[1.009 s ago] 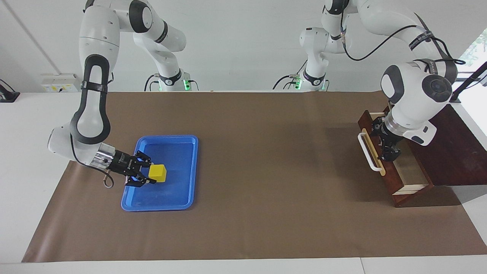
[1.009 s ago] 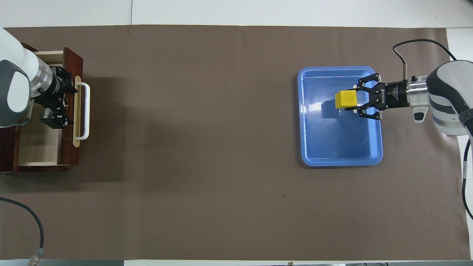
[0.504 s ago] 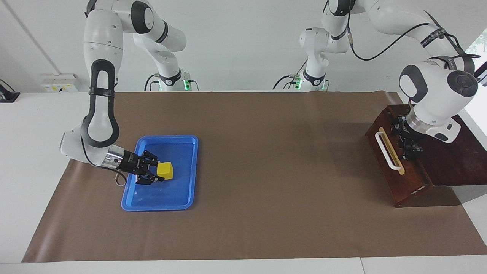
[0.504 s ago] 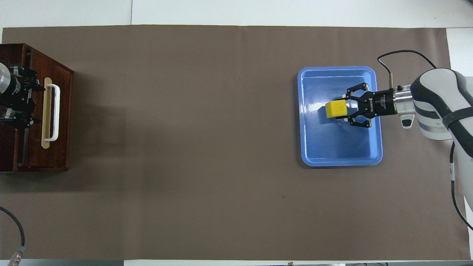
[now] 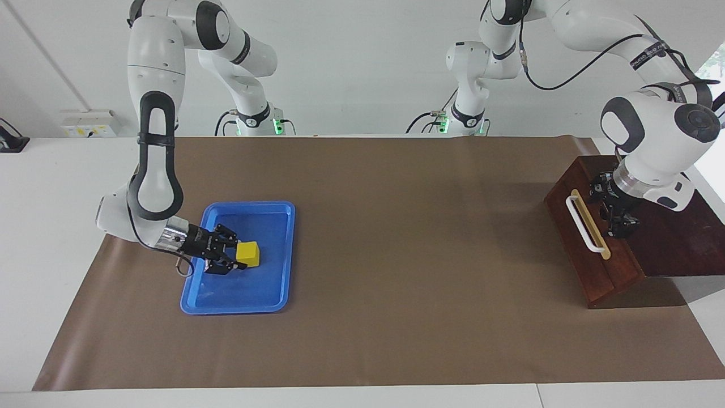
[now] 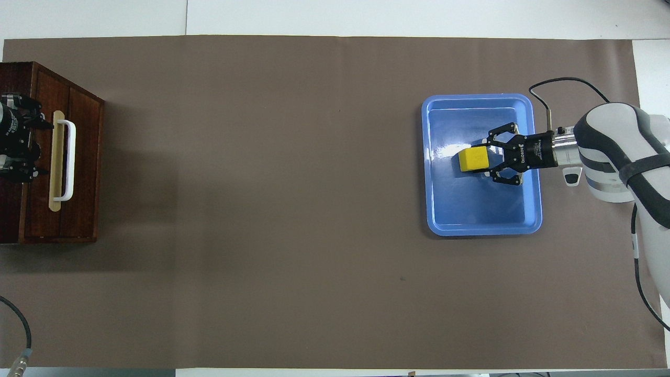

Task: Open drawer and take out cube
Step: 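Open the right gripper and release the cube in the tray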

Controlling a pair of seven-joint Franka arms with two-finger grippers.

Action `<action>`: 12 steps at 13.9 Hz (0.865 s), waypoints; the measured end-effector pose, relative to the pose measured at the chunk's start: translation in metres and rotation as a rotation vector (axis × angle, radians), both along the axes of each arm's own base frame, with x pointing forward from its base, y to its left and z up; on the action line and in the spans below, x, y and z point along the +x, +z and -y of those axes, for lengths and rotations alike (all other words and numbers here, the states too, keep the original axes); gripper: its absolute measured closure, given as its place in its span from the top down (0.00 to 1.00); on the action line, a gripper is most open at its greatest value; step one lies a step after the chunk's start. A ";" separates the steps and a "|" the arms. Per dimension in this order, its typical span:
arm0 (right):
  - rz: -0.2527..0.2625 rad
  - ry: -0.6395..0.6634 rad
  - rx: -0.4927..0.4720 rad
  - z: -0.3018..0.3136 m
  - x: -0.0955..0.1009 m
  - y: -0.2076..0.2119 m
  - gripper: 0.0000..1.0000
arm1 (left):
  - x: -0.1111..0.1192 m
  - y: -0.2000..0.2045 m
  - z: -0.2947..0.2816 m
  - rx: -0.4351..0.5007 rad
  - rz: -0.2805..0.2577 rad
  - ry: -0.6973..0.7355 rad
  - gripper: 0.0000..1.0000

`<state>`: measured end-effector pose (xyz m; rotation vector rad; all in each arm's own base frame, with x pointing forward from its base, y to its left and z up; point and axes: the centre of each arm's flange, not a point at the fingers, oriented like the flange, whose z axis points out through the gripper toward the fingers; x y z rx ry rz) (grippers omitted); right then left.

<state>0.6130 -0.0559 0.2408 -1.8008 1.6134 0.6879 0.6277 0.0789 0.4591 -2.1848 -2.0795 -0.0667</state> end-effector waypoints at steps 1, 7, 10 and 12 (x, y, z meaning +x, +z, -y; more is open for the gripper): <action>0.001 0.003 0.000 -0.002 0.000 0.001 0.63 | 0.000 0.000 0.000 0.000 0.000 0.000 1.00; 0.012 0.016 -0.005 -0.009 0.016 0.061 1.00 | 0.000 0.001 0.000 0.000 0.000 0.000 1.00; 0.035 0.039 -0.061 -0.026 0.019 0.131 1.00 | -0.005 0.021 0.001 -0.011 0.017 -0.013 1.00; 0.090 0.106 -0.148 -0.046 0.012 0.180 1.00 | -0.016 0.049 0.009 -0.035 0.022 -0.073 1.00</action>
